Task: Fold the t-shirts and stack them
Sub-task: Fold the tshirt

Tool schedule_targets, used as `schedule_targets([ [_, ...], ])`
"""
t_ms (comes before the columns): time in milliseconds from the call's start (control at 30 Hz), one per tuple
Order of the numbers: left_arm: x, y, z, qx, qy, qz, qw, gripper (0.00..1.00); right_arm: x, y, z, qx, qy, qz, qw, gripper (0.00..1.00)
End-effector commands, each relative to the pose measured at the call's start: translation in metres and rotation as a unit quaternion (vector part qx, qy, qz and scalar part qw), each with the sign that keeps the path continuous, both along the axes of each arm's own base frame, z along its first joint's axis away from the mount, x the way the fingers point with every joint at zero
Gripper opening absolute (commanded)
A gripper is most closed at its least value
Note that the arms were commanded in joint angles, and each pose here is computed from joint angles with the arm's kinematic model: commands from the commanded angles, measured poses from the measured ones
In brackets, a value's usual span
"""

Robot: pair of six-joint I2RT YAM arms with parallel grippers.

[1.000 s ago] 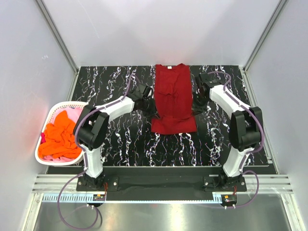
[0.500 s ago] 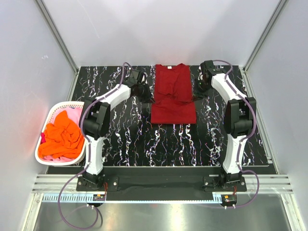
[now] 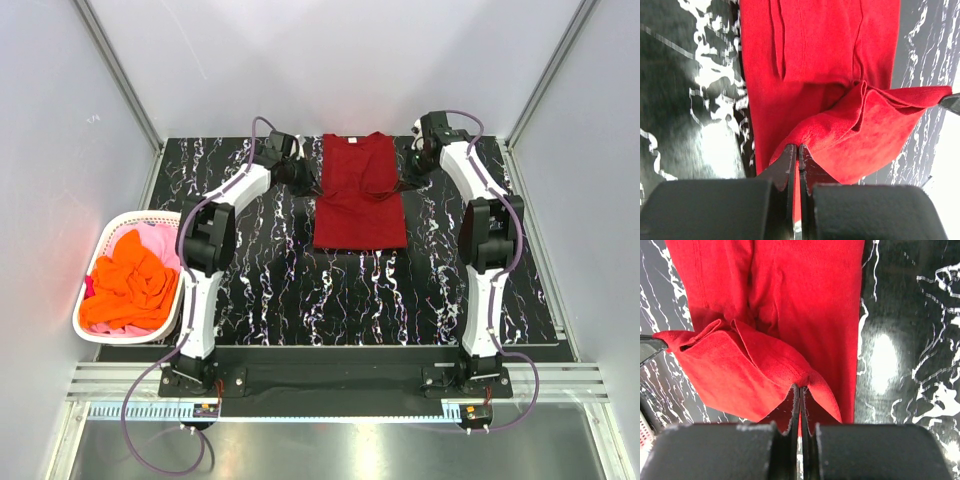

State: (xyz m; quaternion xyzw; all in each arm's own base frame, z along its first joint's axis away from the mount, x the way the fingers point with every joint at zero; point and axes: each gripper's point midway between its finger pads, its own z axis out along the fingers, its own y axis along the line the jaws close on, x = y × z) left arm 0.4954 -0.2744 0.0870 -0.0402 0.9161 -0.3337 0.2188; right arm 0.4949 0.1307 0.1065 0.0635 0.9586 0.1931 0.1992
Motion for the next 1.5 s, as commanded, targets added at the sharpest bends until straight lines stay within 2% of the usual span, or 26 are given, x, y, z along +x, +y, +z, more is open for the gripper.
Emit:
schedule_targets([
  [0,0.025,-0.007,0.02,-0.036,-0.047,-0.014,0.998,0.0,0.018,-0.002,0.011,0.016,-0.027,0.007,0.999,0.0],
  [367,0.057,-0.008,0.016,-0.076,-0.08,-0.006,0.994,0.01,0.045,-0.002,-0.003,0.027,-0.039,0.013,0.999,0.0],
  [467,0.063,-0.009,0.013,-0.091,-0.082,-0.002,0.992,0.08,0.051,0.001,-0.004,0.034,-0.047,0.017,0.998,0.0],
  [600,0.068,-0.009,0.01,-0.098,-0.095,-0.006,0.991,0.11,0.061,-0.003,-0.009,0.03,-0.053,0.01,0.998,0.01],
  [667,0.072,-0.007,0.012,-0.101,-0.103,-0.008,0.989,0.2,0.064,-0.005,-0.013,0.033,-0.05,0.006,0.998,0.04],
  [700,0.073,-0.006,0.014,-0.102,-0.106,-0.007,0.989,0.24,0.069,-0.005,-0.007,0.036,-0.059,0.003,0.998,0.05],
  [733,0.074,-0.005,0.019,-0.104,-0.109,-0.008,0.989,0.29,0.071,-0.006,-0.005,0.038,-0.062,0.003,0.997,0.16],
  [800,0.076,0.002,0.026,-0.106,-0.113,-0.007,0.988,0.31,0.076,-0.013,0.009,0.039,-0.072,-0.01,0.997,0.33],
  [833,0.075,0.006,0.026,-0.104,-0.111,-0.004,0.988,0.32,0.075,-0.016,0.014,0.039,-0.072,-0.015,0.997,0.38],
  [900,0.074,0.02,0.043,-0.103,-0.118,0.005,0.988,0.32,0.064,-0.02,0.025,0.043,-0.061,-0.028,0.997,0.41],
  [933,0.068,0.027,0.036,-0.096,-0.106,0.011,0.99,0.33,0.058,-0.021,0.027,0.045,-0.054,-0.029,0.997,0.42],
  [967,0.064,0.033,0.052,-0.092,-0.118,0.014,0.989,0.33,0.05,-0.02,0.042,0.049,-0.061,-0.026,0.997,0.45],
  [1000,0.061,0.036,0.053,-0.086,-0.121,0.017,0.989,0.33,0.034,-0.019,0.026,0.051,-0.032,-0.021,0.998,0.45],
  [1033,0.049,0.038,0.04,-0.078,-0.103,0.017,0.991,0.33,0.023,-0.017,0.023,0.058,-0.018,-0.016,0.998,0.45],
  [1067,0.038,0.035,0.049,-0.072,-0.108,0.012,0.991,0.33,0.013,-0.016,0.03,0.059,-0.018,-0.011,0.998,0.47],
  [1133,0.011,0.034,0.026,-0.054,-0.08,0.006,0.995,0.33,-0.015,-0.017,0.007,0.058,0.021,0.0,0.998,0.49],
  [1200,-0.01,0.023,0.03,-0.052,-0.083,-0.008,0.995,0.33,-0.038,-0.019,-0.002,0.05,0.038,0.015,0.998,0.51],
  [1233,-0.027,0.022,0.014,-0.047,-0.063,-0.012,0.997,0.33,-0.041,-0.018,-0.003,0.053,0.033,0.02,0.998,0.51],
  [1333,-0.05,0.013,0.004,-0.043,-0.053,-0.027,0.997,0.34,-0.057,-0.016,-0.004,0.06,0.029,0.038,0.997,0.52],
  [1467,-0.064,0.011,-0.015,-0.032,-0.039,-0.043,0.998,0.36,-0.07,-0.014,-0.021,0.07,0.051,0.054,0.995,0.54],
])
